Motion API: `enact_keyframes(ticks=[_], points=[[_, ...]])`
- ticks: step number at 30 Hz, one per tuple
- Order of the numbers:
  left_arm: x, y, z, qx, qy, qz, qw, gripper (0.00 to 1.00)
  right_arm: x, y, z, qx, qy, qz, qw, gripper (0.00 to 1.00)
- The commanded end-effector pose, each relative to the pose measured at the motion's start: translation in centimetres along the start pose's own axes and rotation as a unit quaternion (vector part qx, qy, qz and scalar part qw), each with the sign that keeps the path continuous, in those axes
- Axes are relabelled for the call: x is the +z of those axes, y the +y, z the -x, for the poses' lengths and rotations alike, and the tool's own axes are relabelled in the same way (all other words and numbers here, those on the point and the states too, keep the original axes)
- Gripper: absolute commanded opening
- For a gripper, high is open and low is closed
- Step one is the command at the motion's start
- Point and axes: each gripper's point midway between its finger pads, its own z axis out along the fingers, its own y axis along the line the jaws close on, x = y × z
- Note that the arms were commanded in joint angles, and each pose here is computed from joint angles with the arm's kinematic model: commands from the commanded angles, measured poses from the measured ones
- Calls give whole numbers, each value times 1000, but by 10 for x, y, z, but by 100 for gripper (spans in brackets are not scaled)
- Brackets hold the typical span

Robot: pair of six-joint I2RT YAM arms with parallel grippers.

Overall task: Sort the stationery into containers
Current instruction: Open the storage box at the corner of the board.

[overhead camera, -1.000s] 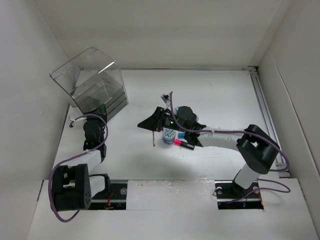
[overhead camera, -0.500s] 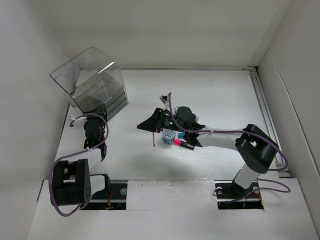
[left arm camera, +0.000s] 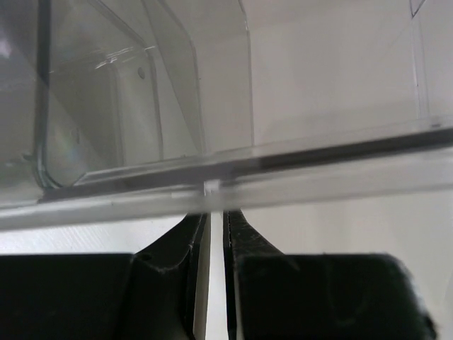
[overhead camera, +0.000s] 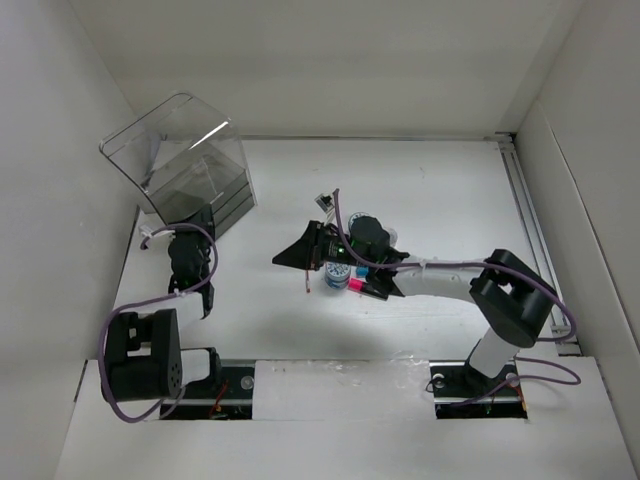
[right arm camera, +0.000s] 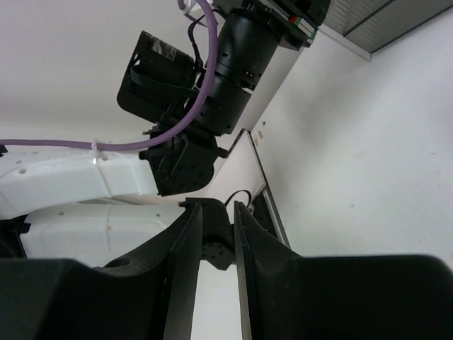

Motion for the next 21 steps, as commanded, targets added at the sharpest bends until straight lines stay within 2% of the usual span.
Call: enact_keyframes(ticks=[1, 7, 21], points=[[1, -36, 19, 16, -37, -42, 998, 0, -4, 25, -1, -30, -1, 45, 999, 30], [-13, -72, 33, 42, -54, -86, 994, 0, -9, 27, -8, -28, 4, 45, 999, 30], [-34, -149, 65, 90, -89, -127, 984, 0, -27, 40, -12, -30, -2, 47, 998, 30]])
